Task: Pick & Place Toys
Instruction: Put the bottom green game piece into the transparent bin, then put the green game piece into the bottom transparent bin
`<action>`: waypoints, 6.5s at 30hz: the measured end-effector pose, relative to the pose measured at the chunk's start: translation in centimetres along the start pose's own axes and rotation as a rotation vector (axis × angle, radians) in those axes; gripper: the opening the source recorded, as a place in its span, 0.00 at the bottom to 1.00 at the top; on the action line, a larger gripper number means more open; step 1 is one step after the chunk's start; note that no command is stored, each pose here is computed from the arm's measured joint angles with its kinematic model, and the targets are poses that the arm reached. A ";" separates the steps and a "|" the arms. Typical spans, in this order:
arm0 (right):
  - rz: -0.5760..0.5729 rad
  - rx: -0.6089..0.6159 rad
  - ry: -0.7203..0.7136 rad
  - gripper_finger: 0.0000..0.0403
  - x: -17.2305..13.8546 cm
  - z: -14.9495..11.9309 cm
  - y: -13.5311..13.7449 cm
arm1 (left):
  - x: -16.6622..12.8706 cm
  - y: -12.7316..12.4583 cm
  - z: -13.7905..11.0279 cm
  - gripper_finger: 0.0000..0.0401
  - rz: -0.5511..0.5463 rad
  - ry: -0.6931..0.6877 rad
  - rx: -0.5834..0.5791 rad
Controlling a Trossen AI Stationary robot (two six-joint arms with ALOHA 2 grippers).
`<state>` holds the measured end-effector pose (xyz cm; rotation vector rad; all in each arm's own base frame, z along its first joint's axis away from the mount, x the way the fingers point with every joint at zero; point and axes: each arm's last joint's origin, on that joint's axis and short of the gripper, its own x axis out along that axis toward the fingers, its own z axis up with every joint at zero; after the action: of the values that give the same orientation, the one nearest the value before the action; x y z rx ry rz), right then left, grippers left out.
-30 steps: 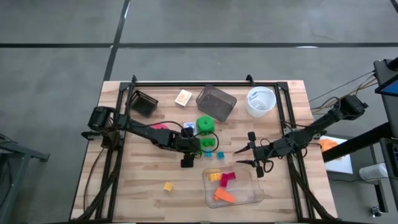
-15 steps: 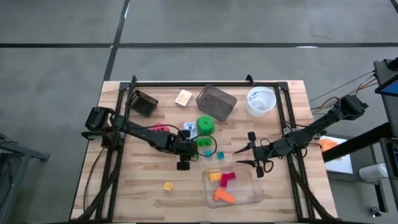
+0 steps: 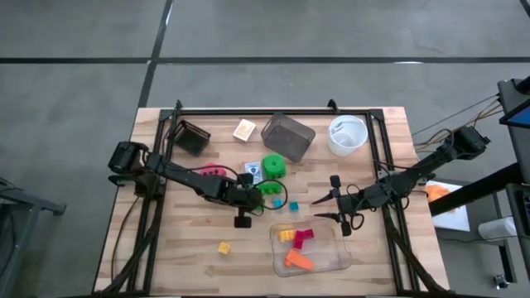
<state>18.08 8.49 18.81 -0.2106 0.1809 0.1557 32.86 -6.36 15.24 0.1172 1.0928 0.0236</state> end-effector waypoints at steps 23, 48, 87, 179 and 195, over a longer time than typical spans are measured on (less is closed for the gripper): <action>0.000 0.000 0.000 0.42 0.0 0.0 0.0 | -4.4 0.3 0.9 0.00 -0.033 -0.134 -0.018; -0.005 0.004 -0.032 0.42 0.0 0.3 0.0 | -6.2 -2.8 6.4 0.00 -0.502 -0.771 0.103; -0.007 -0.001 -0.028 0.42 0.0 0.3 0.0 | -1.2 -4.5 7.7 0.59 -0.586 -0.560 0.164; -0.004 0.013 -0.005 0.42 -0.1 -0.4 0.0 | -4.6 1.5 2.5 0.16 -0.237 -0.616 -0.074; -0.051 -0.055 -0.258 0.42 -1.1 1.6 -0.6 | -4.5 -3.8 5.2 0.17 -0.377 -0.714 -0.002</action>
<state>17.38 8.14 20.69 -0.2475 -0.0848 0.1362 35.22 -10.96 21.20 -0.0826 0.3876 -0.3333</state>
